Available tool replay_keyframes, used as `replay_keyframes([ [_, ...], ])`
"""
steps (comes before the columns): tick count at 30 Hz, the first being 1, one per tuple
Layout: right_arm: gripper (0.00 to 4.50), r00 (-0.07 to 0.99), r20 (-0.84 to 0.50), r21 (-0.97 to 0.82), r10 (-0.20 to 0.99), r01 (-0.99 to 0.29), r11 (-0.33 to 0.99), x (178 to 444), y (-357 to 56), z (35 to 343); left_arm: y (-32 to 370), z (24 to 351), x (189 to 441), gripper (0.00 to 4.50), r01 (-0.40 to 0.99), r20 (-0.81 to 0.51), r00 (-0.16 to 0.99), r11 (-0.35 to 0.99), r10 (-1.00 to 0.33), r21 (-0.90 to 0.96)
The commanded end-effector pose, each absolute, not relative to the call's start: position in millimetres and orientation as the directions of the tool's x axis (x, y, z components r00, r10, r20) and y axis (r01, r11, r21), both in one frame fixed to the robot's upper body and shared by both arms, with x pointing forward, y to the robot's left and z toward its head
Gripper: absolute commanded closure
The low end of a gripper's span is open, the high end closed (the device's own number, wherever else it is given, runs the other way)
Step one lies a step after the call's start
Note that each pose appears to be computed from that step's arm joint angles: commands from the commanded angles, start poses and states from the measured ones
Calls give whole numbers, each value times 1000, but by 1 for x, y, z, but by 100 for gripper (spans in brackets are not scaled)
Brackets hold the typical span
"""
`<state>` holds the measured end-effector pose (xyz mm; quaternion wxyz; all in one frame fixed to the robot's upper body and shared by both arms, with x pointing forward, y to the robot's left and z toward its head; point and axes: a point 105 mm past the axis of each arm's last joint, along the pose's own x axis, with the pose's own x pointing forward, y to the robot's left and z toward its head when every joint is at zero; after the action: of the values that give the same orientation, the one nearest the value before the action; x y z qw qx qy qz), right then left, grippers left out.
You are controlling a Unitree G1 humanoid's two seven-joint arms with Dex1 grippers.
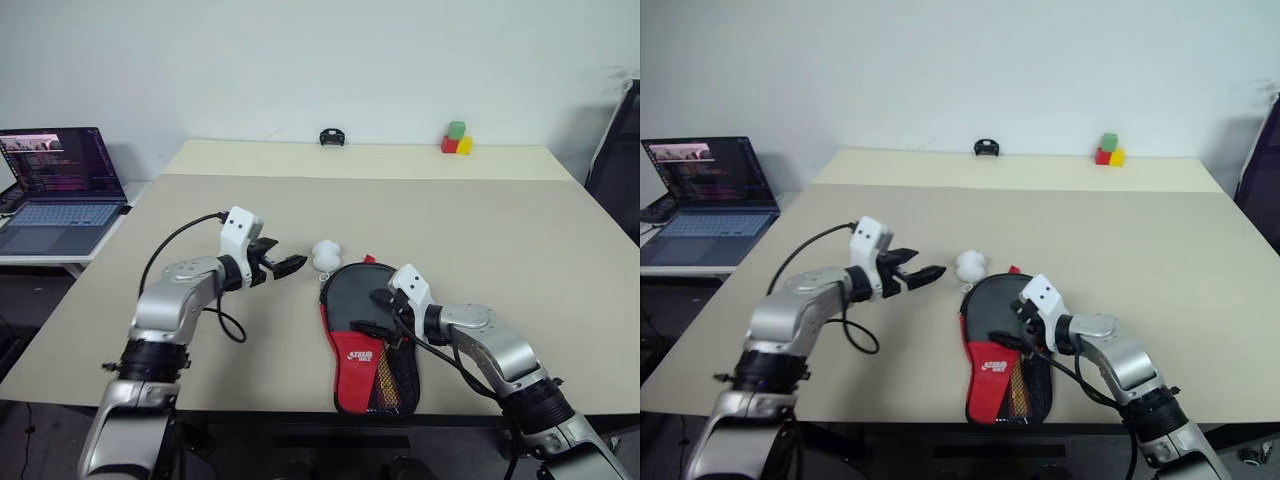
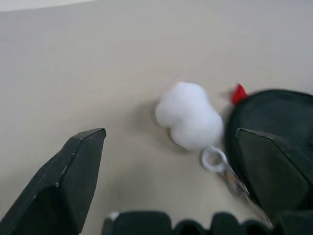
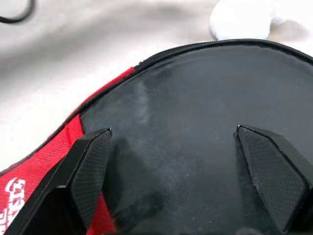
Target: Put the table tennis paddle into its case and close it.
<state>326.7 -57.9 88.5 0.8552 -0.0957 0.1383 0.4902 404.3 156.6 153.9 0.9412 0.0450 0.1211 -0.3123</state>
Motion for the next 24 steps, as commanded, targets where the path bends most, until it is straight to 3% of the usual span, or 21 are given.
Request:
replay_keyframes([
  [1,0,461,-375,21,804,-863,504,320,-58,73,142,159,420,1,617,-253,768,786,-589,40],
  [11,0,455,-362,40,813,-864,502,314,-48,72,113,135,446,1,655,-378,703,756,-602,16],
  [24,0,482,-344,40,806,-850,526,314,-45,74,87,113,445,1,680,-443,649,732,-618,-26],
])
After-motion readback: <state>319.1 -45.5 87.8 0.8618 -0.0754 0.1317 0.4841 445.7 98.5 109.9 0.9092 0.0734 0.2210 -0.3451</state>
